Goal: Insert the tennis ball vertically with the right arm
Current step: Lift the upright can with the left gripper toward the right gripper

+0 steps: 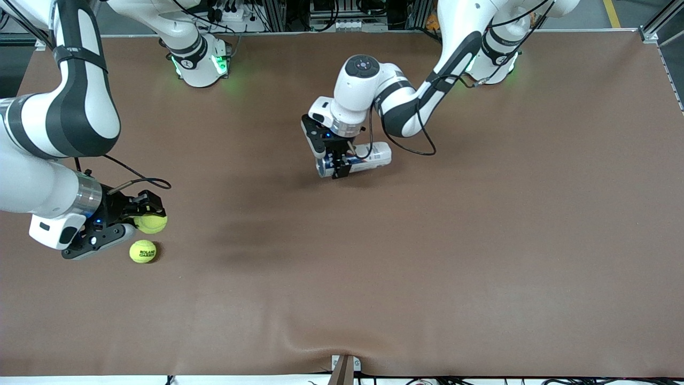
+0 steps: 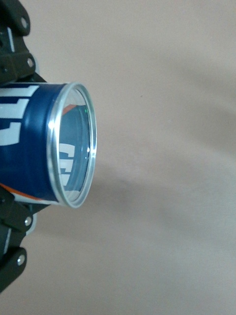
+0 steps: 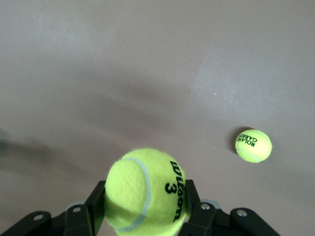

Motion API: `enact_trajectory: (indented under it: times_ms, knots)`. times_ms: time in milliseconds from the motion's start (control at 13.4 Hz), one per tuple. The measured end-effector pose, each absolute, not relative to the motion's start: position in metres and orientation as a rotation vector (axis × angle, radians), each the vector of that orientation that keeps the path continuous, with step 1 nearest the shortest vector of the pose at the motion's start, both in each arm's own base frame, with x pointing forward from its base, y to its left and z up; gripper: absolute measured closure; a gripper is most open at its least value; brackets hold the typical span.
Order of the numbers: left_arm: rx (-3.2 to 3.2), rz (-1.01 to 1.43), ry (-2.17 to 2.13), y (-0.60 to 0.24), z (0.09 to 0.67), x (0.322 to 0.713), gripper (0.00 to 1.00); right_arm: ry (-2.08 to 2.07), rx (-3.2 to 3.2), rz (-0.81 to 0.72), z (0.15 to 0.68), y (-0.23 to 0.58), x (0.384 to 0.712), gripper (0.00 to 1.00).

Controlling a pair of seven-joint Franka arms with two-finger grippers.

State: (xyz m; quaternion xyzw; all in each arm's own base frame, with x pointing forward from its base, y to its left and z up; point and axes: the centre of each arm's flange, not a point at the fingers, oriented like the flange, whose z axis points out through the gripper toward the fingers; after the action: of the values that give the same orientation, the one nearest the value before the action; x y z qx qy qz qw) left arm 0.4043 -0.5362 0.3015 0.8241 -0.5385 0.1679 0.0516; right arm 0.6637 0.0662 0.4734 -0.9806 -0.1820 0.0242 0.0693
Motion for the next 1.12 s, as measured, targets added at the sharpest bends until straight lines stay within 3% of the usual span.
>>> enact_trajectory:
  times_ms: [599, 1123]
  knots:
    - [2.635, 0.555, -1.370, -0.577, 0.341, 0.390, 0.20, -0.548, -2.951, 0.073, 0.473, 0.066, 0.664, 0.33]
    - [2.778, 0.622, -1.148, -0.604, 0.337, 0.355, 0.20, -0.538, -2.934, 0.079, 0.473, 0.070, 0.663, 0.33]
